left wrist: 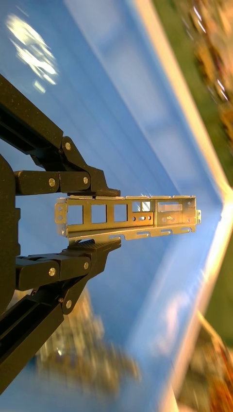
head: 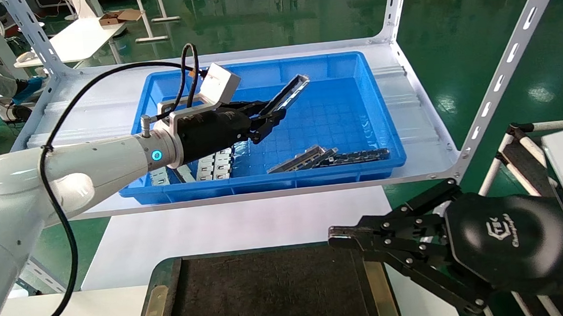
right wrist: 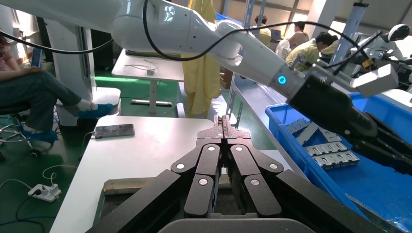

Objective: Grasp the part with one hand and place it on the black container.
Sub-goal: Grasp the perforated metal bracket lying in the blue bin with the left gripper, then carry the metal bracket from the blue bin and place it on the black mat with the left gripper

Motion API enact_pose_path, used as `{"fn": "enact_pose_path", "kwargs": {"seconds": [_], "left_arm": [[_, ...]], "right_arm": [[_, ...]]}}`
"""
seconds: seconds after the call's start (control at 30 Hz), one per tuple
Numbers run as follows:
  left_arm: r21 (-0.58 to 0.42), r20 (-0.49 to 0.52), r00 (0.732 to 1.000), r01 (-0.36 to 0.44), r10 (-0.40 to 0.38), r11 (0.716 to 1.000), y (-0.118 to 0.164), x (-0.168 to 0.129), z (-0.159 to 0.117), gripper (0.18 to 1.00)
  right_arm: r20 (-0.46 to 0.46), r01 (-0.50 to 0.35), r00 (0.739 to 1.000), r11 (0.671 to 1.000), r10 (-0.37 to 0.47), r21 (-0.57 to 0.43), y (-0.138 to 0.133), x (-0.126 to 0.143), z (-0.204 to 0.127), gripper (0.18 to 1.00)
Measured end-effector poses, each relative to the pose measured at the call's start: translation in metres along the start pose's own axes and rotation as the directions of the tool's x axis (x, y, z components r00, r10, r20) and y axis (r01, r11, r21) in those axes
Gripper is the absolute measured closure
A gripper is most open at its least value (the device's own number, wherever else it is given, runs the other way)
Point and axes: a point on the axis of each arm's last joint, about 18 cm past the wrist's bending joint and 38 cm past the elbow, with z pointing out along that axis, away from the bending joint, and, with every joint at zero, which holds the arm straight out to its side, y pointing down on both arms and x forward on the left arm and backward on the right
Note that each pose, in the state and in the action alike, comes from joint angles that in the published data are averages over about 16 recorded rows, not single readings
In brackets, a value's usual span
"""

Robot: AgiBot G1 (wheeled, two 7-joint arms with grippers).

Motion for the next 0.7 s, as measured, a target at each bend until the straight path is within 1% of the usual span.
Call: {"fn": "enact_pose_path", "kwargs": {"seconds": [0.17, 0.3, 0.5, 0.7], "left_arm": [[0.057, -0.100, 0.995, -0.002, 0.008, 0.998, -0.008, 0.008, -0.019, 0.822], [0.085, -0.172, 0.985, 0.011, 0.004, 0.996, -0.005, 0.015, -0.033, 0.823], [0.096, -0.262, 0.965, 0.055, -0.028, 0.994, 0.010, 0.031, -0.050, 0.823], [0.071, -0.338, 0.937, 0.121, -0.090, 0.990, 0.035, 0.052, -0.062, 0.823]], "right_arm": [[0.000, 0.000, 1.000, 1.000, 0.000, 0.000, 0.000, 0.000, 0.000, 0.988], [0.000, 0.000, 1.000, 1.000, 0.000, 0.000, 0.000, 0.000, 0.000, 0.988], [0.000, 0.000, 1.000, 1.000, 0.000, 0.000, 0.000, 0.000, 0.000, 0.988], [0.000, 0.000, 1.000, 1.000, 0.000, 0.000, 0.000, 0.000, 0.000, 0.988]]}}
